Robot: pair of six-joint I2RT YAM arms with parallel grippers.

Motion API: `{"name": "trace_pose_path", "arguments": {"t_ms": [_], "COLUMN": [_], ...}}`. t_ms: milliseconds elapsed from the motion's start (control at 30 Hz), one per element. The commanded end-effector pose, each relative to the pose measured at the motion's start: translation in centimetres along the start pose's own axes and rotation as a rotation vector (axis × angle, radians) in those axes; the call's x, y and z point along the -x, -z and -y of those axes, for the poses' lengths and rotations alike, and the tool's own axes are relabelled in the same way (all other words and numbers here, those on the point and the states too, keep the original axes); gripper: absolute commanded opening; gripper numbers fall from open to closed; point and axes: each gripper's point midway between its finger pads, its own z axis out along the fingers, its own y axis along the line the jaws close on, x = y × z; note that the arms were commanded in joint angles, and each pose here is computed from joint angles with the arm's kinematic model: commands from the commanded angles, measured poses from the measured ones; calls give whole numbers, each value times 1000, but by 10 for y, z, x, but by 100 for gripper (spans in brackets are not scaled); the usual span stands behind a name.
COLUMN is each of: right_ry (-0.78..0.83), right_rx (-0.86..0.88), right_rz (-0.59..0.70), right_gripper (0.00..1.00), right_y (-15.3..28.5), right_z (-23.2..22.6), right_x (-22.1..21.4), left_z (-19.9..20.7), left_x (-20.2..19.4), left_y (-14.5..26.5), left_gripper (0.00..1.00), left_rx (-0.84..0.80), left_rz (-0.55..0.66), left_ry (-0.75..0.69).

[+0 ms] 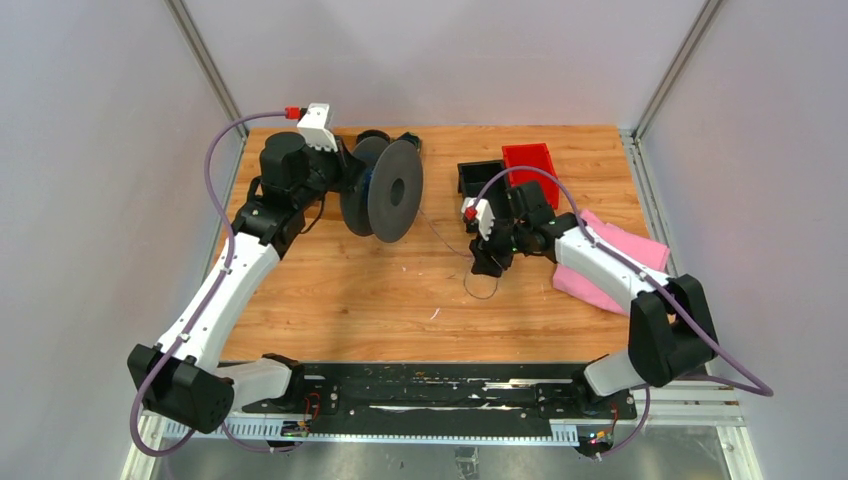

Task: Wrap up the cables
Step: Wrap the cable around the cable reel.

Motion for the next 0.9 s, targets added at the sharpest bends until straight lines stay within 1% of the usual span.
{"name": "trace_pose_path", "arguments": {"t_ms": [0,100,133,233,300,400,533,633,700,767,867], "right_ry": [49,52,52,39,15,-27,-130,-135,-130,-109,-60], "right_rx": [-16,19,28,34,14,-38,-73,3,44,48,6], "right_rz": [-37,5,24,72,98,173,282,312,324,353,396], "right_gripper": [53,63,63,64,64,62,59,57,57,59,61], "right_y": [21,29,32,36,35,26,9,-10,-24,-33,-34], "right_z": [-1,-9,-11,-10,-1,23,59,70,73,75,82], "right_x": [1,19,27,47,61,89,115,122,119,116,119], "left_z": [12,12,12,15,17,24,33,36,39,41,44], "left_x": [56,54,53,51,50,49,50,50,51,50,50], "left_y": [16,15,15,14,13,13,14,16,18,18,19], "left_gripper": [0,0,0,0,0,0,0,0,0,0,0], "left_rx": [-30,-35,-38,-53,-66,-108,-156,-172,-186,-195,-209], "left_rz": [172,170,168,162,160,155,156,156,155,150,145], "left_ry": [-2,-6,-7,-5,-4,2,14,16,21,29,36]}}
